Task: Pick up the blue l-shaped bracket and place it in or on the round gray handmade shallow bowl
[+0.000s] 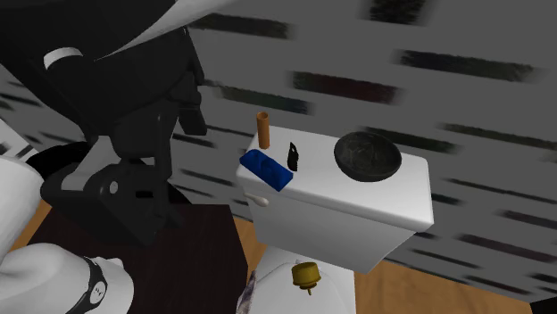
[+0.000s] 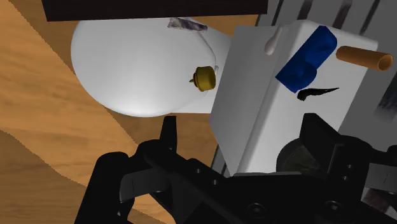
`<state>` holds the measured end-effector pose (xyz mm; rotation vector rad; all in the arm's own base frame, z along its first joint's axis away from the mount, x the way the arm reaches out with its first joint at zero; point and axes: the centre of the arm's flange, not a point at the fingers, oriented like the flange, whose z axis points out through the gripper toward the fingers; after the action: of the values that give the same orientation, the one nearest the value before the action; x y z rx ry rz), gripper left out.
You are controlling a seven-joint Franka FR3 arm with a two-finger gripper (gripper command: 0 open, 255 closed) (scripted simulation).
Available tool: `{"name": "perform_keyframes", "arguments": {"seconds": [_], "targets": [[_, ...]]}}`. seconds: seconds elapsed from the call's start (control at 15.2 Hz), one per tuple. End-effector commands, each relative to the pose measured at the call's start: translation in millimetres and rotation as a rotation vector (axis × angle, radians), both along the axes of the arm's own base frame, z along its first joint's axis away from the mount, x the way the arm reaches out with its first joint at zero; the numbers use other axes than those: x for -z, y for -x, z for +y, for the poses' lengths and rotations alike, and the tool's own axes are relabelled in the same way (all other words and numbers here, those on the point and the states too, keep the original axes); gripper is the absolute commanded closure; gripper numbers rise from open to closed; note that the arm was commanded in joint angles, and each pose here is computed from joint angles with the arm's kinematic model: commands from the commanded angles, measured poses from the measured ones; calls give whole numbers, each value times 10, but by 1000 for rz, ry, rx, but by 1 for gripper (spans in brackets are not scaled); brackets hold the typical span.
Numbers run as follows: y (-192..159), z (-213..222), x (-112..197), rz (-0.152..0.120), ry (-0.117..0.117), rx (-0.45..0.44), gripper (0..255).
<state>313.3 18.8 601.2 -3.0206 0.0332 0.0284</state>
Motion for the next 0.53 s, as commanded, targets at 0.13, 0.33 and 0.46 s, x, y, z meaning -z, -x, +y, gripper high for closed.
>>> {"name": "perform_keyframes", "arguments": {"seconds": [0.13,0.33,0.46], "targets": [[50,200,178,2,8,52,0],[106,502,447,5,20,130,0],[131,703,628,7,28,182,0]]}}
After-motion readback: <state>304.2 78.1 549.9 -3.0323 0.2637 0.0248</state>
